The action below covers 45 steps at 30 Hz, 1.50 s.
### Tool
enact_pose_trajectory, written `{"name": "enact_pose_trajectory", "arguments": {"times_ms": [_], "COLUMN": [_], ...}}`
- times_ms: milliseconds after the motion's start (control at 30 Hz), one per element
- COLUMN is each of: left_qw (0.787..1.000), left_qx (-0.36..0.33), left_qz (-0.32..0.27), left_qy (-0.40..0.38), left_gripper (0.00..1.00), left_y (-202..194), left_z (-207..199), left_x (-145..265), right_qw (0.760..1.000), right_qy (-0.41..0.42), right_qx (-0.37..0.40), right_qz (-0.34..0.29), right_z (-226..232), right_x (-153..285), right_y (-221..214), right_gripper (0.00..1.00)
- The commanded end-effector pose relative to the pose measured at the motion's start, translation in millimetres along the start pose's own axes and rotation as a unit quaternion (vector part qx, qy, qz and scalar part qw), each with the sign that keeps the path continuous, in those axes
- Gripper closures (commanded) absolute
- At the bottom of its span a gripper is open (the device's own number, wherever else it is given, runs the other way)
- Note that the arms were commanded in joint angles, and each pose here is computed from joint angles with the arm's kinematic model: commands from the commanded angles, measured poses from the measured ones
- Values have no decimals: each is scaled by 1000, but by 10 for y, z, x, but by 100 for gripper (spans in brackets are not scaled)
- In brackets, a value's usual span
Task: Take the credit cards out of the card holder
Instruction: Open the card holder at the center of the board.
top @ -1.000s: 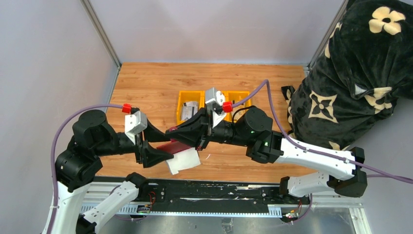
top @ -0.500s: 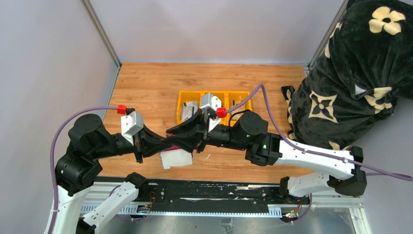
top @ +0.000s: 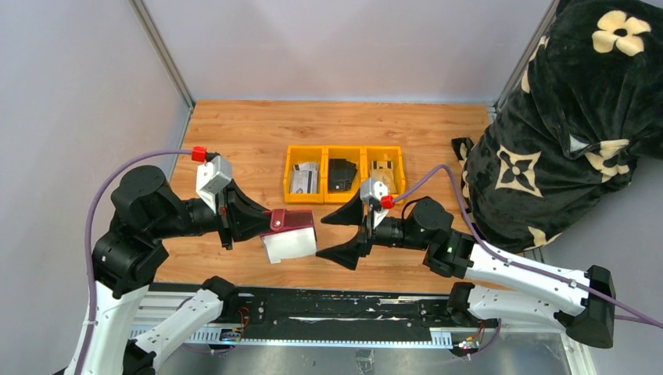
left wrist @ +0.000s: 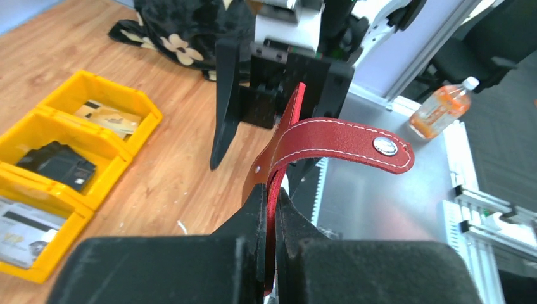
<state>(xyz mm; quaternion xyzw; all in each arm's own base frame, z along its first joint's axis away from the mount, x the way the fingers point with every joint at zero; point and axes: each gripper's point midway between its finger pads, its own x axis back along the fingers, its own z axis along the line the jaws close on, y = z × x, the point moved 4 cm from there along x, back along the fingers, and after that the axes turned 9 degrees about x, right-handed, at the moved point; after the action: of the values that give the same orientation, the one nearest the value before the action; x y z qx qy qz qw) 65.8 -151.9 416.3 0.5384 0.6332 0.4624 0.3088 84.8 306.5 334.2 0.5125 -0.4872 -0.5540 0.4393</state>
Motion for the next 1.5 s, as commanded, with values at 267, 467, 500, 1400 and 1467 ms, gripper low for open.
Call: {"name": "enact_pose_trajectory", "arguments": {"times_ms": [267,467,500,1400,1467], "left_qw": [995,995,995,993,995], "left_qx": [64,71,72,79,69], "left_qz": [-10,-5,-4,14,10], "left_qy": [-70,-73,-73,-86,-77], "left_gripper": [100,100,100,100,100], "left_y": [224,183,171,57,71], "left_z": [-220,-216,-215,-233,-212], "left_x": [-65,-66,-65,-50,-48], "right_qw": [998,997,996,980,980], "right_qy": [37,27,27,78,84], "right_qx": [36,32,32,-12,-21], "right_qz": [-41,-68,-73,-184,-179], "right_z": [26,-10,-12,131,151], "right_x": [-93,-157,-165,-285,-279], "right_y": [5,140,167,892,879], "right_gripper": [17,20,20,49,66]}}
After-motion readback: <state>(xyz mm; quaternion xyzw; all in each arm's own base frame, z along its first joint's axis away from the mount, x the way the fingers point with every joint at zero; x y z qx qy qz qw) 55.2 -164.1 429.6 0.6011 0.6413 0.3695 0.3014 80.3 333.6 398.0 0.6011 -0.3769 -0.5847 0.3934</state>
